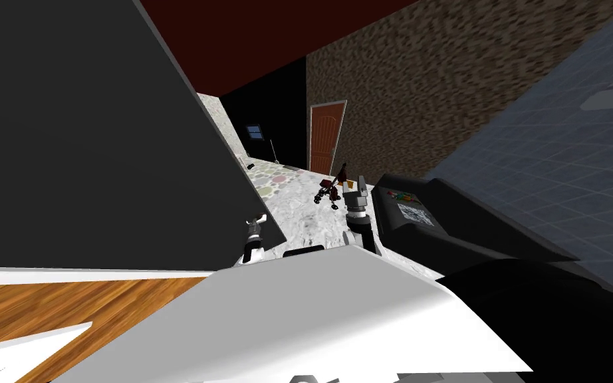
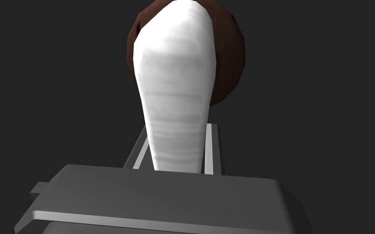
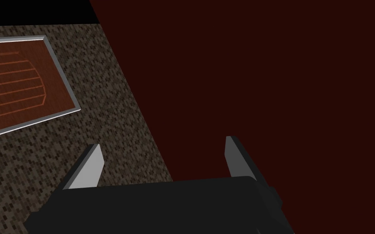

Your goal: Push the door open

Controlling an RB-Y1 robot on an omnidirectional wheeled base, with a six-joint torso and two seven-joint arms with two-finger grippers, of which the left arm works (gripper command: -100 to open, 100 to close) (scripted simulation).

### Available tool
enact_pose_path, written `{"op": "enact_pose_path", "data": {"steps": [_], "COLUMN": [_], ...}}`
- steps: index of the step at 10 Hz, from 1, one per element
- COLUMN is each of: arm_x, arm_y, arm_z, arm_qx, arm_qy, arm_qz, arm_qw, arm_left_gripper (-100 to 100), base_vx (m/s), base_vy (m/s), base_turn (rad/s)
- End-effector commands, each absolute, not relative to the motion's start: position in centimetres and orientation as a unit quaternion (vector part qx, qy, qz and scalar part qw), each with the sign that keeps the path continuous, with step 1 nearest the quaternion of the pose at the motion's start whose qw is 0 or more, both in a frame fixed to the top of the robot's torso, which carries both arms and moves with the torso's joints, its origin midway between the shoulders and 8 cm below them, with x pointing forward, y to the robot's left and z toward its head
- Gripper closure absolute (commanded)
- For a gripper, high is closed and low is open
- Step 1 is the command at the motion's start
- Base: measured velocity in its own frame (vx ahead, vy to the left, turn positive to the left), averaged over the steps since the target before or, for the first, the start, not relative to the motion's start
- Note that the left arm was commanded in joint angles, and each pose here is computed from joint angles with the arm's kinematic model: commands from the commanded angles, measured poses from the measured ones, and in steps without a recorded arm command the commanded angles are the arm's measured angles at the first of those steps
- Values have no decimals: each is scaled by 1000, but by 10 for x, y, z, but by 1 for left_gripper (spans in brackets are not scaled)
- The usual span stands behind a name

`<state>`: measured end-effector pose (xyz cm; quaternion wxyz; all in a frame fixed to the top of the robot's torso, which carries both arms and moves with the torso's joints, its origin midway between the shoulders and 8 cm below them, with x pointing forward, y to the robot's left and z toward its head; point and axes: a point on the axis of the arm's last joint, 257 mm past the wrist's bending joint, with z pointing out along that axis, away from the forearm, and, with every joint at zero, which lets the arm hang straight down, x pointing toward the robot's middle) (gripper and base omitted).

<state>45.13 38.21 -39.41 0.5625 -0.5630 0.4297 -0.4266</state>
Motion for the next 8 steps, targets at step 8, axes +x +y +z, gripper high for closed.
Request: {"op": "enact_pose_path", "data": {"steps": [8], "arm_x": [436], "arm_y": [422], "arm_z": [-393], "arm_qx": [-584], "arm_qy": [400], "arm_qz": [-398], "arm_qw": [583], "arm_left_gripper": [100], "base_vx": [170], "base_vy": [-40], "base_turn": [49]}}
